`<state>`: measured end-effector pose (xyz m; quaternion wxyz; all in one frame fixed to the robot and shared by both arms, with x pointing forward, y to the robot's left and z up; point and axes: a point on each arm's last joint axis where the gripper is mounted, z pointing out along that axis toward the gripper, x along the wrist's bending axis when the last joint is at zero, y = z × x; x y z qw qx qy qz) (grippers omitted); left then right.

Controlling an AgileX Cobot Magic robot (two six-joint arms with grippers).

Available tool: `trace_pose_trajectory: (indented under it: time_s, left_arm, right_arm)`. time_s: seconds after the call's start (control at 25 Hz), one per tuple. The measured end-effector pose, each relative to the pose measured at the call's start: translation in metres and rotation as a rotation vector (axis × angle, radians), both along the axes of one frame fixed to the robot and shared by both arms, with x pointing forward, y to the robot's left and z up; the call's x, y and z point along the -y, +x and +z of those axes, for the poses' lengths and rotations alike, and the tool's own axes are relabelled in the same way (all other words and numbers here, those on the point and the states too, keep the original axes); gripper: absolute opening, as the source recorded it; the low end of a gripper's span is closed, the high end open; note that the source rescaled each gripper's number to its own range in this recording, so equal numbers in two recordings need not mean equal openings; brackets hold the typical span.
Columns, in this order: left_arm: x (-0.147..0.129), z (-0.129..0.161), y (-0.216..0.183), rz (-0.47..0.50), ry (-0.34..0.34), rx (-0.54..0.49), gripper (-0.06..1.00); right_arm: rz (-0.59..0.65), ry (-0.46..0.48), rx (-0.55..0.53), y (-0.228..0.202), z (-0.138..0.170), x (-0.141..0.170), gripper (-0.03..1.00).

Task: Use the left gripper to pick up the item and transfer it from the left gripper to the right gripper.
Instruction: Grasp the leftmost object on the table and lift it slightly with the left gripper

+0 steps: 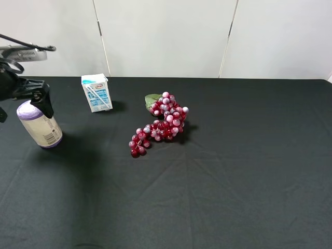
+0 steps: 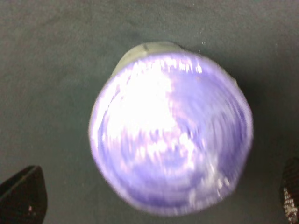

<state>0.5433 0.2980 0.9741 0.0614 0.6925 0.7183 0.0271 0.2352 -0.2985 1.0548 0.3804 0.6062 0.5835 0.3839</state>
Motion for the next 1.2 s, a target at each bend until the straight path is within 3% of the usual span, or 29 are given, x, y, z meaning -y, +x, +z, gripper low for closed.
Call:
trace_pose_trajectory:
  time_s: [0.44,0.96,1.08,1.16,1.2]
  left_arm:
    - [0.013,-0.037,0.015,-0.072,0.030,-0.027,1.00]
    - [0.013,-0.041,0.020,-0.080,0.042,0.009,0.98]
    - [0.013,-0.041,0.020,-0.080,0.042,0.009,0.72]
    - [0.013,-0.041,0.020,-0.080,0.042,0.009,0.38]
    - [0.012,-0.041,0.020,-0.083,0.046,0.010,0.15]
  right_arm:
    - [0.000,0.000,0.000,0.000,0.000,0.000,1.00]
    - [0.000,0.000,0.001,0.000,0.000,0.000,1.00]
    - [0.000,0.000,0.001,0.000,0.000,0.000,1.00]
    - [0.000,0.000,0.001,0.000,0.000,0.000,1.00]
    - [0.000,0.000,0.001,0.000,0.000,0.000,1.00]
